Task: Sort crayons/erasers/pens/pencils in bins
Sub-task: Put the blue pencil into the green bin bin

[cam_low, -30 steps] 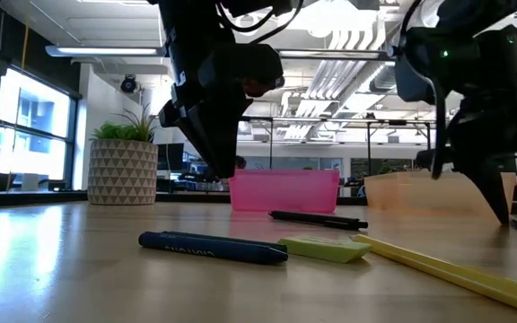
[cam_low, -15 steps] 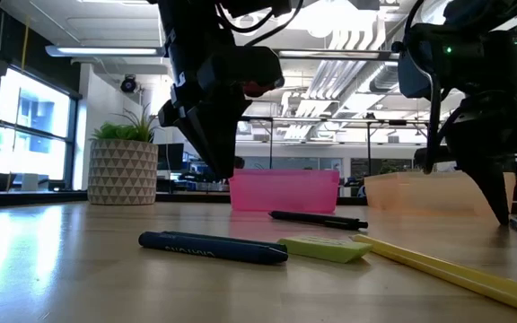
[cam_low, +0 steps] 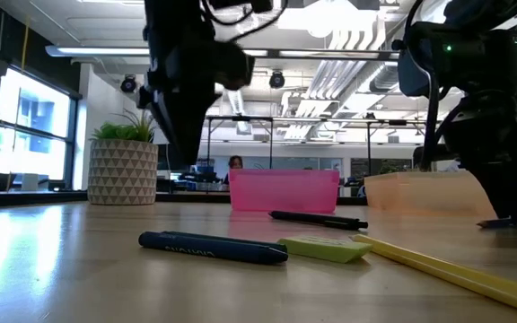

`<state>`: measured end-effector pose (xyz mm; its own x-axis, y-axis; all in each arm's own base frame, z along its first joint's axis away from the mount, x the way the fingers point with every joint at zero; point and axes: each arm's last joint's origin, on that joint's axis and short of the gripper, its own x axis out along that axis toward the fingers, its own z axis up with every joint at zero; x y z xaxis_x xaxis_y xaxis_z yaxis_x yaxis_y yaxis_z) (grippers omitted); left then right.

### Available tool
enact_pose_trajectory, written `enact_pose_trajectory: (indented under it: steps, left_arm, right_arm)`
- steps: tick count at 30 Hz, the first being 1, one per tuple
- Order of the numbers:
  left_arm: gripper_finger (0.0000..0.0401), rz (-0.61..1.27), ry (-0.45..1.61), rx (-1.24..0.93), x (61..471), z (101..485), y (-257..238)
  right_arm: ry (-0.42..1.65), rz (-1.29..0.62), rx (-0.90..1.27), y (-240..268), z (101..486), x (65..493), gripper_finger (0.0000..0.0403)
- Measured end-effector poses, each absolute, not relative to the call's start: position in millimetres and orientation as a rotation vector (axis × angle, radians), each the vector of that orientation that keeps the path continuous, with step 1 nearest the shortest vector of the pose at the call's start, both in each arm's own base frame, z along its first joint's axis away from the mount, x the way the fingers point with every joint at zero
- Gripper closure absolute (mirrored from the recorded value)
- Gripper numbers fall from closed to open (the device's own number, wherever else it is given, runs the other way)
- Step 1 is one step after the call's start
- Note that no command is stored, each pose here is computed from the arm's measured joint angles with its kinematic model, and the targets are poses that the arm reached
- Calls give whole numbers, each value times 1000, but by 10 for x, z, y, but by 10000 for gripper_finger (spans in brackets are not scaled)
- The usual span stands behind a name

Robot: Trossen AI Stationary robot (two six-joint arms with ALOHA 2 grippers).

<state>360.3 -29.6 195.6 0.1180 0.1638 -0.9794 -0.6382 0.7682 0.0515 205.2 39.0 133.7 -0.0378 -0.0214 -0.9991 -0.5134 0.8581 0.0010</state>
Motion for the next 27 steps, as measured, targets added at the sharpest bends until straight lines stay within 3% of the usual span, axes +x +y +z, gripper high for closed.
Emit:
enact_pose_trajectory:
  steps: [14, 27]
  left_arm:
    - [353, 576, 1171, -386, 3415, 2499, -200]
    - [353, 541, 984, -246, 3381, 2755, -229]
  right_arm:
    - [1390, 287, -389, 272, 1681, 2072, 400]
    - [1084, 62, -102, 236, 2133, 2398, 400]
